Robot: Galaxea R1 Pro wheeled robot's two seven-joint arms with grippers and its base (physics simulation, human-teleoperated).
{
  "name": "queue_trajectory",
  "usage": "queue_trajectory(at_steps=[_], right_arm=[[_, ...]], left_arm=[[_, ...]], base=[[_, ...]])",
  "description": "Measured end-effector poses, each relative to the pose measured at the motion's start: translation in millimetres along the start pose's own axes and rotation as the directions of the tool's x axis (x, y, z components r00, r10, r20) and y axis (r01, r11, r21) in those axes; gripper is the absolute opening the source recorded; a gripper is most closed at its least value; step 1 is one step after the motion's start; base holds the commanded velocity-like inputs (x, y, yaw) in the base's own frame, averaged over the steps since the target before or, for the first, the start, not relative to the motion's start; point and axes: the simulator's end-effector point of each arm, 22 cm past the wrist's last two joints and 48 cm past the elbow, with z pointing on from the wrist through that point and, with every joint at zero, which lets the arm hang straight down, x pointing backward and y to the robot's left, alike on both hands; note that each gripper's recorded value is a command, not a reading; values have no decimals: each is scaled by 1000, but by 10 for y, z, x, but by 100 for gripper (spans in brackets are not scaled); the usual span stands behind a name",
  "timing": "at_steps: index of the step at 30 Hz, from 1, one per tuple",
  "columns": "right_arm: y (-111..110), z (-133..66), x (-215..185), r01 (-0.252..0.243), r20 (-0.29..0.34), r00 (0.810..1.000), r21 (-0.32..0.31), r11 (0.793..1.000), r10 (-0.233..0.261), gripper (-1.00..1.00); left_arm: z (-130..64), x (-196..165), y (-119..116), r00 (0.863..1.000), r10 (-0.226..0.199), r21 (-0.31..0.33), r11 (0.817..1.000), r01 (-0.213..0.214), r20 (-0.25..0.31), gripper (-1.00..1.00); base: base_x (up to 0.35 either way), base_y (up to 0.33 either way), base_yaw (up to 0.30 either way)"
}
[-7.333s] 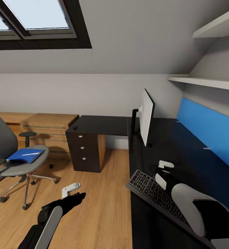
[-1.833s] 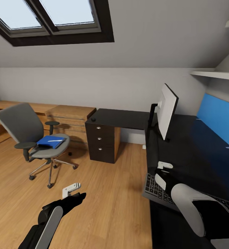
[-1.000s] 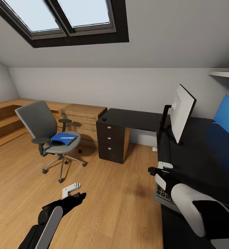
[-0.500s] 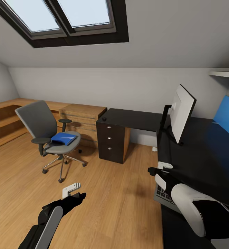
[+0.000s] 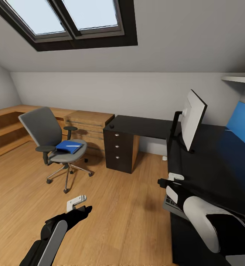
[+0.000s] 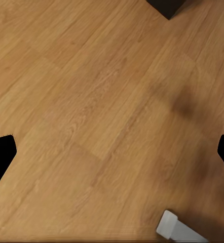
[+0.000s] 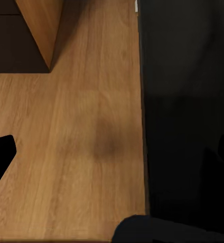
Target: In the bedroom, organize the workspace by keeping the computer under the desk, ensuring the monitor is on the desk, placing the keyboard on the desk next to the monitor, placing the mouse on the desk next to the keyboard, moving the folder from the swivel chair onto the desk next to the mouse, stacking the notebook on top of the folder with the pen on top of the notebook, and positioning the swivel chair next to the desk.
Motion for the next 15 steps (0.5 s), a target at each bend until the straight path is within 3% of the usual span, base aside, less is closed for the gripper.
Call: queue_trajectory(at_steps=[15], right_arm=[[13, 1, 3, 0, -1, 1000, -7, 1000, 0, 100]], left_arm=[[0, 0, -1, 1000, 0, 0, 1000, 0, 0, 100]], base=[[-130, 13, 0]])
